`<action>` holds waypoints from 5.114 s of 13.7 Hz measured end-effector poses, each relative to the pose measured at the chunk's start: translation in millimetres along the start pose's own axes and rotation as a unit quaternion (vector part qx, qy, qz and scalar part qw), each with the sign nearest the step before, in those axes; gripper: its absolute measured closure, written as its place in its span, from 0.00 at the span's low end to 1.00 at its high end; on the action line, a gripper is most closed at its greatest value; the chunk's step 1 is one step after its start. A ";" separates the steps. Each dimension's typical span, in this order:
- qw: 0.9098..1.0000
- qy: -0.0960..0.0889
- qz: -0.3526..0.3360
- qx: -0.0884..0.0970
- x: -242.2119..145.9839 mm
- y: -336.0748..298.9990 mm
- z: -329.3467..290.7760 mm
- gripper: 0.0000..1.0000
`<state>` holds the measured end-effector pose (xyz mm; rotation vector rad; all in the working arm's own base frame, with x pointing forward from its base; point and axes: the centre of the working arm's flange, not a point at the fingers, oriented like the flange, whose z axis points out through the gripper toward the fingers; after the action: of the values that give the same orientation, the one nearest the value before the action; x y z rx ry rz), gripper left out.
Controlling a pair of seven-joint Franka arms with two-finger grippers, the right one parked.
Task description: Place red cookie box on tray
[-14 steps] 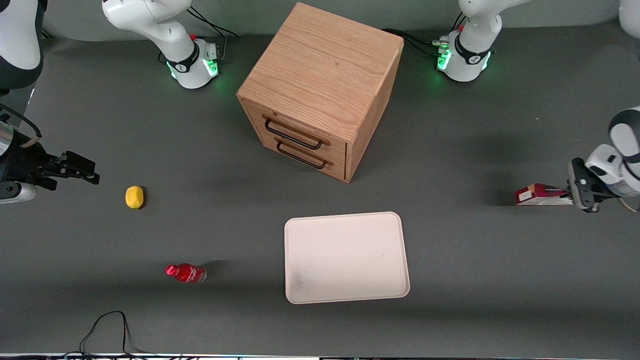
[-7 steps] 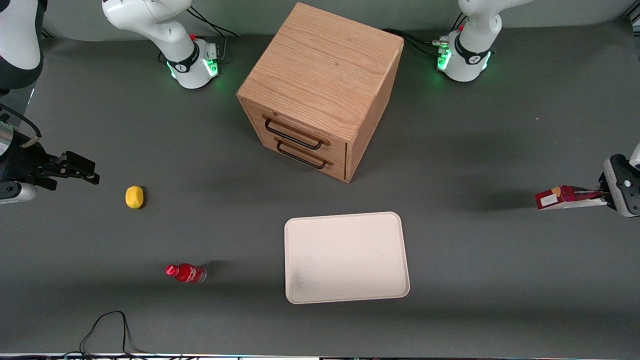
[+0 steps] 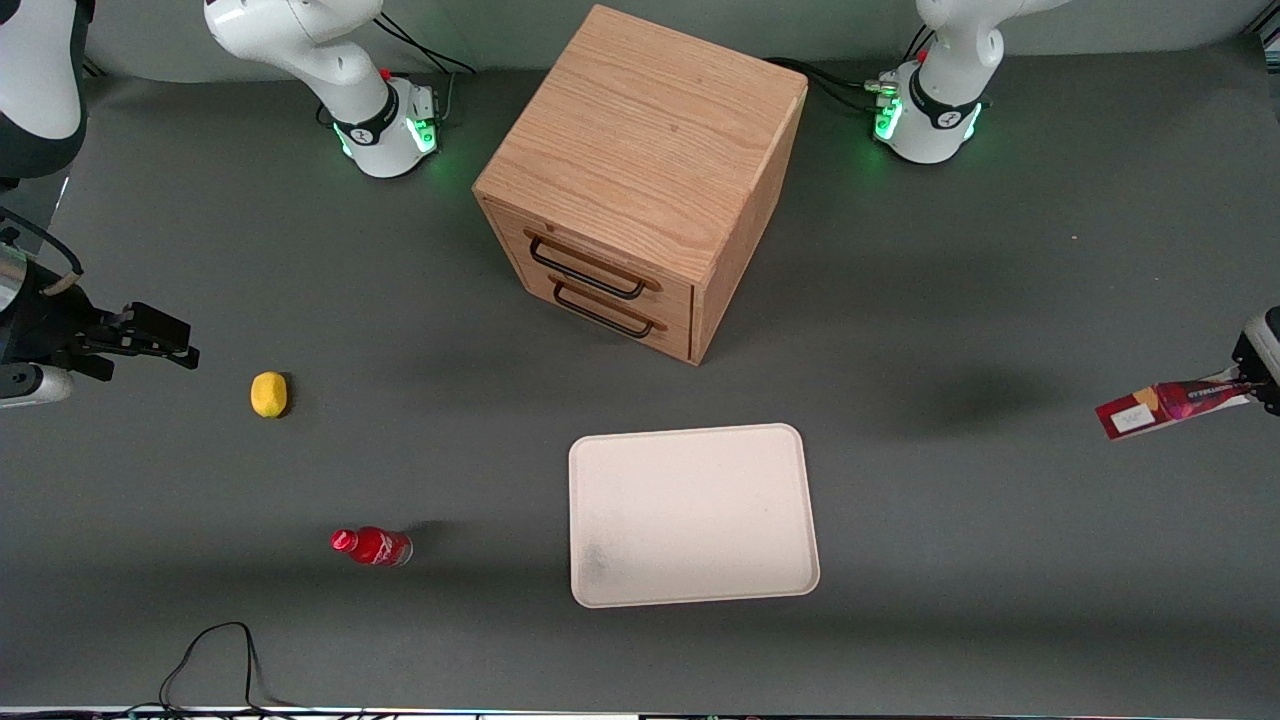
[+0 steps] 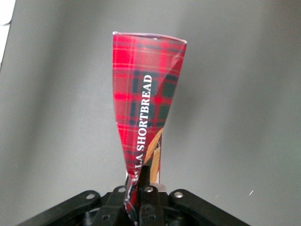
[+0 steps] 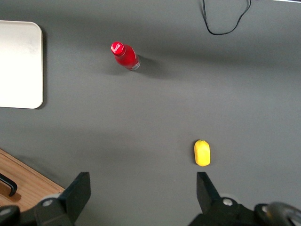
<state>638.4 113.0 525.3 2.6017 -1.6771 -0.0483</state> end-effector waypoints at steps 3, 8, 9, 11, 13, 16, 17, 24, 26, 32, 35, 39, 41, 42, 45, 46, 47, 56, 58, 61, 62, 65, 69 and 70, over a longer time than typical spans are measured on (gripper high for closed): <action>0.994 0.005 -0.107 0.005 27.6 6.8 -7.9 0.96; 0.954 0.002 -0.298 -0.004 71.5 27.1 -27.7 0.96; 0.941 0.000 -0.338 -0.006 82.0 32.4 -30.9 0.96; 0.912 -0.007 -0.410 -0.010 110.3 46.6 -36.4 0.96; 0.881 -0.008 -0.473 -0.023 145.5 61.3 -38.9 0.96; 0.852 -0.001 -0.521 -0.051 195.8 64.4 -23.4 0.96; 0.849 -0.001 -0.526 -0.057 212.1 63.1 -13.7 0.96; 0.852 0.041 -0.520 -0.051 345.8 64.0 91.0 0.96; 0.843 0.046 -0.534 -0.048 368.7 64.5 130.4 0.96; 0.810 0.031 -0.584 -0.041 393.8 56.5 214.0 0.96; 0.801 0.034 -0.597 -0.023 405.6 61.0 234.9 0.96; 0.795 0.043 -0.605 -0.015 413.1 61.4 258.0 0.96; 0.794 0.042 -0.606 -0.013 413.4 60.9 264.6 0.96; 0.795 0.042 -0.606 -0.011 413.8 61.2 266.6 0.96; 0.790 0.043 -0.611 -0.010 415.0 61.5 271.5 0.96; 0.788 0.044 -0.614 -0.010 415.9 62.0 274.8 0.96; 0.788 0.042 -0.614 -0.010 417.4 63.7 278.0 0.95; 0.792 0.038 -0.610 -0.001 421.7 70.2 286.8 0.02; 0.792 0.038 -0.610 -0.001 421.5 69.9 286.8 0.00; 0.791 0.039 -0.610 0.001 420.8 68.9 286.0 0.00; 0.791 0.040 -0.610 0.002 420.4 68.0 284.0 0.00; 0.791 0.040 -0.611 0.004 417.9 67.1 263.4 0.00; 0.791 0.010 -0.612 0.003 404.8 77.9 193.8 0.00; 0.790 0.001 -0.613 0.003 398.5 81.5 171.4 0.00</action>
<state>720.1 -287.2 358.1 3.1166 0.2725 -0.0743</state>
